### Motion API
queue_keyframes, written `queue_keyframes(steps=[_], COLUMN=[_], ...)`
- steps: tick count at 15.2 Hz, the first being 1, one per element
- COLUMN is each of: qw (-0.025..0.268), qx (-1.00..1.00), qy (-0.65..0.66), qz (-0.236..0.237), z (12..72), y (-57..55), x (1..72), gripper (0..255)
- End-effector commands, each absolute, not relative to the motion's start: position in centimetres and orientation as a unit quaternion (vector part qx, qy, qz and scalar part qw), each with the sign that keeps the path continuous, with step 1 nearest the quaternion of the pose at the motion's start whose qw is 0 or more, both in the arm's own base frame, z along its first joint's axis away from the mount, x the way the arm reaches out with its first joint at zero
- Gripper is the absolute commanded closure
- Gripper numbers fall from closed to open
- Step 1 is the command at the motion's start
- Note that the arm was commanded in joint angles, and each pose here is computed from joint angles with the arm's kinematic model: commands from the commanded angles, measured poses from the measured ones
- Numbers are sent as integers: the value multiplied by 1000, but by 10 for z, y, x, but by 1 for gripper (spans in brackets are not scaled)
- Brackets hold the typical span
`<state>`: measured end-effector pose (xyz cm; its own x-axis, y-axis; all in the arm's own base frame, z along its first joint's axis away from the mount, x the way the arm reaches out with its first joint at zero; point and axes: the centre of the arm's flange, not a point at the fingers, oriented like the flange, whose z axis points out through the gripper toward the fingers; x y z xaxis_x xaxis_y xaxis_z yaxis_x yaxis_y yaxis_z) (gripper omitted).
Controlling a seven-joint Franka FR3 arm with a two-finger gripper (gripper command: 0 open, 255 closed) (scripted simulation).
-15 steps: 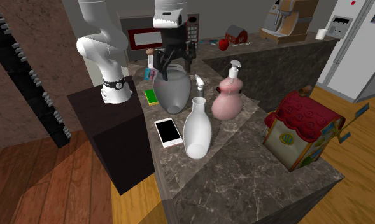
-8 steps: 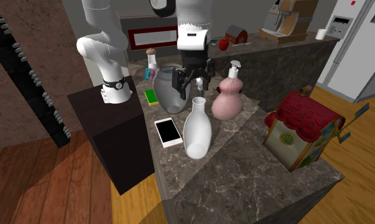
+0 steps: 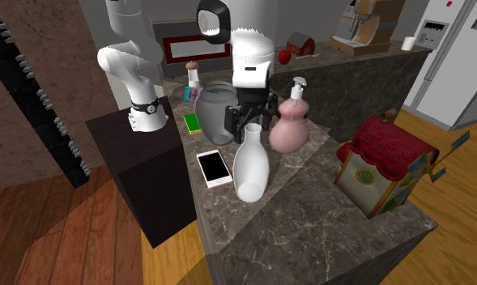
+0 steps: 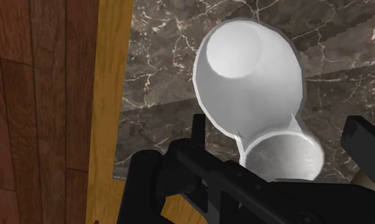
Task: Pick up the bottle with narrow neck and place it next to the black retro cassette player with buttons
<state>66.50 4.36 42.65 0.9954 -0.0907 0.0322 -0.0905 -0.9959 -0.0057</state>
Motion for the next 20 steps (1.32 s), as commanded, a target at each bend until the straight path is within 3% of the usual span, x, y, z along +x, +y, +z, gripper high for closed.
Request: queue_keyframes(steps=[1,8,9,20], qw=[2,2,2,2], qx=[-999,-999,-999,-999], qy=[45,45,45,45], qz=[-16,-16,-16,-16], z=[421,421,421,431], y=[42,42,42,42], x=[666,666,666,666], gripper=[0,0,255,255])
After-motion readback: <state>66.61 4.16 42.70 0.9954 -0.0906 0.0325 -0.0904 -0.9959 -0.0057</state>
